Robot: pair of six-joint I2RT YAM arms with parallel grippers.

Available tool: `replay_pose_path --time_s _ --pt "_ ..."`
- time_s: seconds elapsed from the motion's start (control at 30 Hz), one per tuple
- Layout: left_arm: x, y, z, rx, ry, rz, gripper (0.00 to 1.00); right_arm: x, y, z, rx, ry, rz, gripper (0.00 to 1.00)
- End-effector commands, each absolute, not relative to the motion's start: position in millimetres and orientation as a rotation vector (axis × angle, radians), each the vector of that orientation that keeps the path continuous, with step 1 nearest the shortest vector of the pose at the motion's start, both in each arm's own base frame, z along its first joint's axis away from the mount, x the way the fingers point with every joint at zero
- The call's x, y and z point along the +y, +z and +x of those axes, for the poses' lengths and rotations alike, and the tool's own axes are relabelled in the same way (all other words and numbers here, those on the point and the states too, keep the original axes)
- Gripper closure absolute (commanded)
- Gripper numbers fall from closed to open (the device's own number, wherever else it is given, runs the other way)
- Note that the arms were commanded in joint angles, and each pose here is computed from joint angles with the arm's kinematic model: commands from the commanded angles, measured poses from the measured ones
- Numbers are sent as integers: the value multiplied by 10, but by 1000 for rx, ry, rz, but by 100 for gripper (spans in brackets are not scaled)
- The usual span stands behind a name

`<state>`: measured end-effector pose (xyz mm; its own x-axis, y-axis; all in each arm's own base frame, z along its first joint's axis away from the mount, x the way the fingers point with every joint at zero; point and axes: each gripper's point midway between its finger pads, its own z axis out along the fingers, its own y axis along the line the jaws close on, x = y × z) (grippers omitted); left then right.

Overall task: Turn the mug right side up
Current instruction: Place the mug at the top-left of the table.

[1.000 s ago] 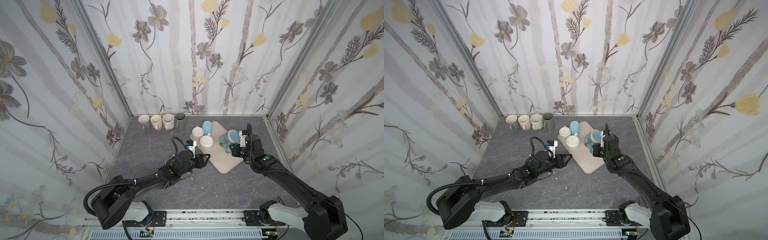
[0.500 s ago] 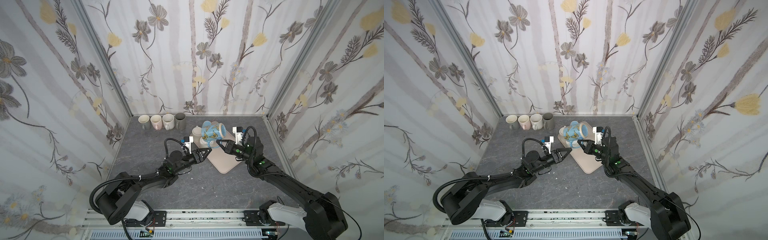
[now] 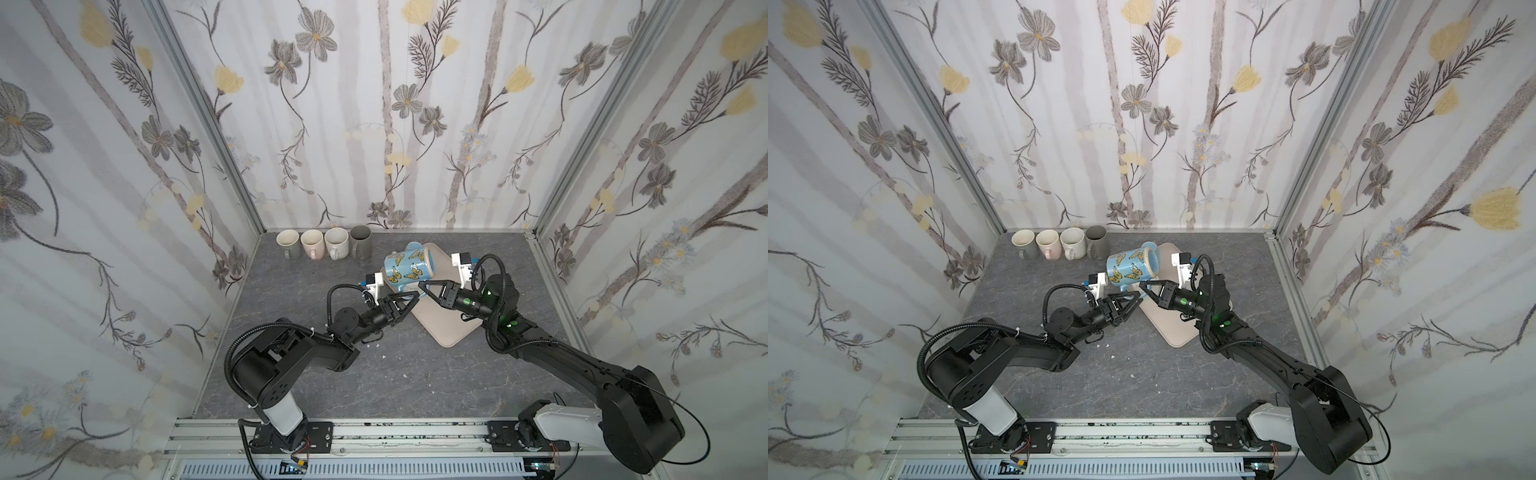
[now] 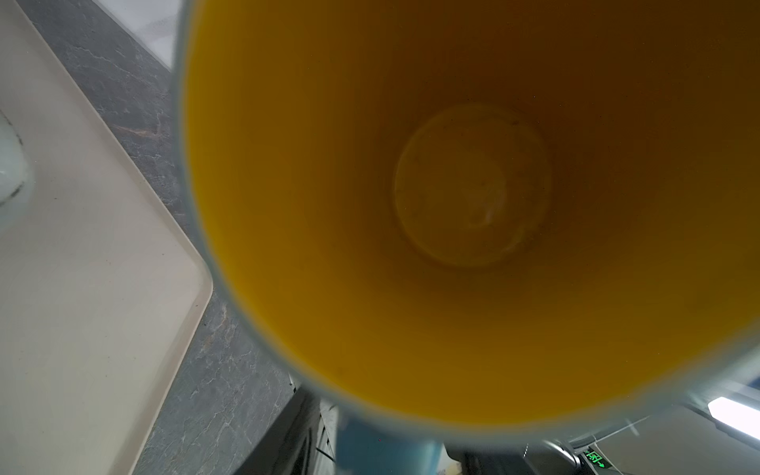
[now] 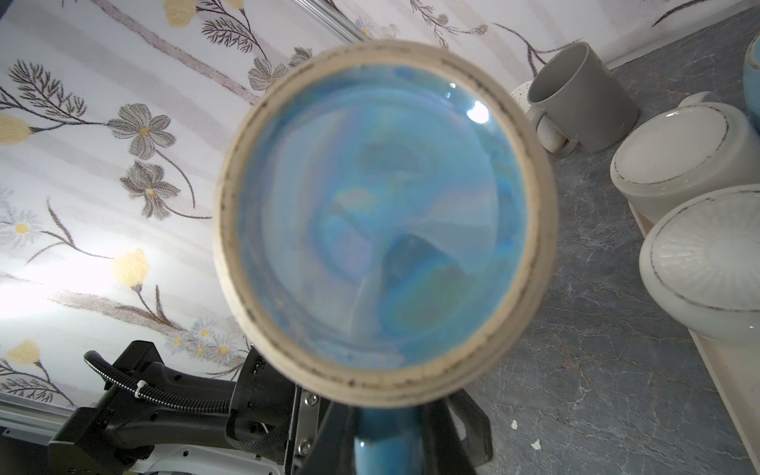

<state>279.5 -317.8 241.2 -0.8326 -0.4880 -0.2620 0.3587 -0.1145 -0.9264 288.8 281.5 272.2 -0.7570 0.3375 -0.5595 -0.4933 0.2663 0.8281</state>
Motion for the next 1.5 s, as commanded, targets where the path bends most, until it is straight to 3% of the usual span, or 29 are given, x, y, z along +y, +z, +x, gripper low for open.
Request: replay_pose_path --time_s 0.0,0.23,0.47,0.53,0.63,0.67,0.9,1.0,1.17,1.47 --pt "-3064 2750 2687 1441 -2071 -76 51 2826 3053 2838 1703 1610 -218 100" --pt "-2916 2836 2710 1424 -2040 -74 52 2837 3021 2826 1714 1623 -223 100" --pt "-2993 2938 2670 1466 -2024 13 64 2931 2958 2795 1726 1692 -254 100" --pt "-3004 2974 2650 1470 -2026 35 71 2961 2923 2809 1738 1701 -257 100" --pt "-2947 2999 2664 1475 -1999 31 97 3007 2880 2832 1756 1709 -261 100" --pt "-2906 3004 2677 1475 -1981 25 100 3010 2864 2847 1760 1707 -255 100" --pt "-2556 2884 2869 1605 -1712 -29 100 3013 2690 2986 1862 1613 -205 54" --pt "-2335 2824 2998 1691 -1531 -78 100 2989 2673 3065 1897 1543 -194 41" --pt "-1933 2743 3206 1796 -1275 -127 100 2898 2544 3213 1968 1407 -152 36" --pt "-1192 2504 3668 2018 -609 -107 100 2785 1969 3430 2246 1035 -161 36"
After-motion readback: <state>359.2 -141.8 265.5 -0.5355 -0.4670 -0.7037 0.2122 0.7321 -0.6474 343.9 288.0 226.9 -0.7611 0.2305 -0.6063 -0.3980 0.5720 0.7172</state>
